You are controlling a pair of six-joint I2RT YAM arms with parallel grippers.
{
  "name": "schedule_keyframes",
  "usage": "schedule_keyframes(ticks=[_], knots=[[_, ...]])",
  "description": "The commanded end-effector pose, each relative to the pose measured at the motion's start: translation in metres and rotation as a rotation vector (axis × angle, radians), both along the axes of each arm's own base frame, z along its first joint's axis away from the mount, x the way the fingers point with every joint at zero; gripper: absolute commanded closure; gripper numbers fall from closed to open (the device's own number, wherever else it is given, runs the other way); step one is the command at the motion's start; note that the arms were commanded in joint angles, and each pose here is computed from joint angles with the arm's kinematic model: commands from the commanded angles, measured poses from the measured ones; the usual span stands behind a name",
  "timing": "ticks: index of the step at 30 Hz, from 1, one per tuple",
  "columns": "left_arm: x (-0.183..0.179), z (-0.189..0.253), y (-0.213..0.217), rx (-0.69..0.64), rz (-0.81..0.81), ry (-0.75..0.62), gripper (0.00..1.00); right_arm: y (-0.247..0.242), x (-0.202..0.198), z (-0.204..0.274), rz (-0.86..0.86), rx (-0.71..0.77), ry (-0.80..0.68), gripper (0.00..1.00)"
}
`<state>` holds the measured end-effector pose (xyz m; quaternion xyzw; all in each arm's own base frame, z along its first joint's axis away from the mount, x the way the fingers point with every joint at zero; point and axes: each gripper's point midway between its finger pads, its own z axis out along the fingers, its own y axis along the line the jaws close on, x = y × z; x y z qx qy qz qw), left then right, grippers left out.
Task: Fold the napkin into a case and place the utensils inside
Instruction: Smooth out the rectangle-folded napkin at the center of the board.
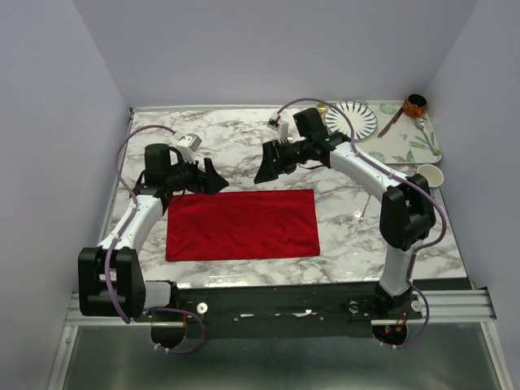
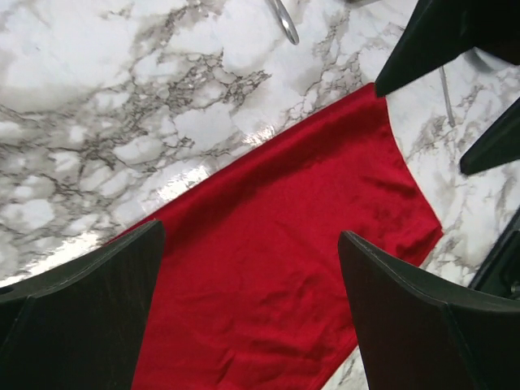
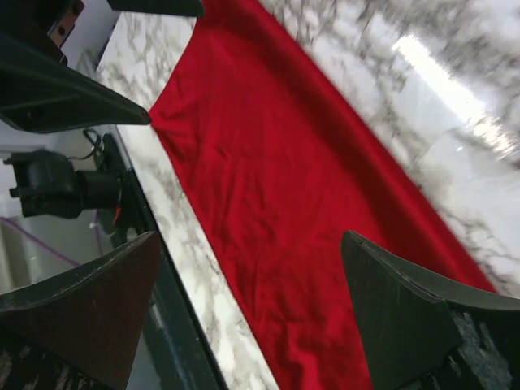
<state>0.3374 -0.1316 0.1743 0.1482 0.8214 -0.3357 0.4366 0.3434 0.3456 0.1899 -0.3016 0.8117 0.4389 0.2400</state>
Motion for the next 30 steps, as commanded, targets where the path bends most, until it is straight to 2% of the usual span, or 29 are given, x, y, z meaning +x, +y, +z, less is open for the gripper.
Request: schedule_keyframes(ticks=[1,9,23,30], knots=[[0.000,-0.014,-0.014,-0.121,-0.030,0.098,0.01,0.009,-0.016,-0.019,0.072,0.098,0.174,0.00],[-0.004,-0.048,-0.019,-0.149,-0.054,0.188,0.01,0.001,0.000,-0.063,0.049,0.165,0.353,0.00],[0.007,-0.104,-0.011,-0.277,-0.021,0.389,0.01,-0.037,0.008,-0.143,-0.053,0.133,0.543,0.00],[0.003,-0.103,-0.013,-0.336,-0.041,0.411,0.01,-0.047,0.010,-0.154,-0.079,0.143,0.609,0.00]])
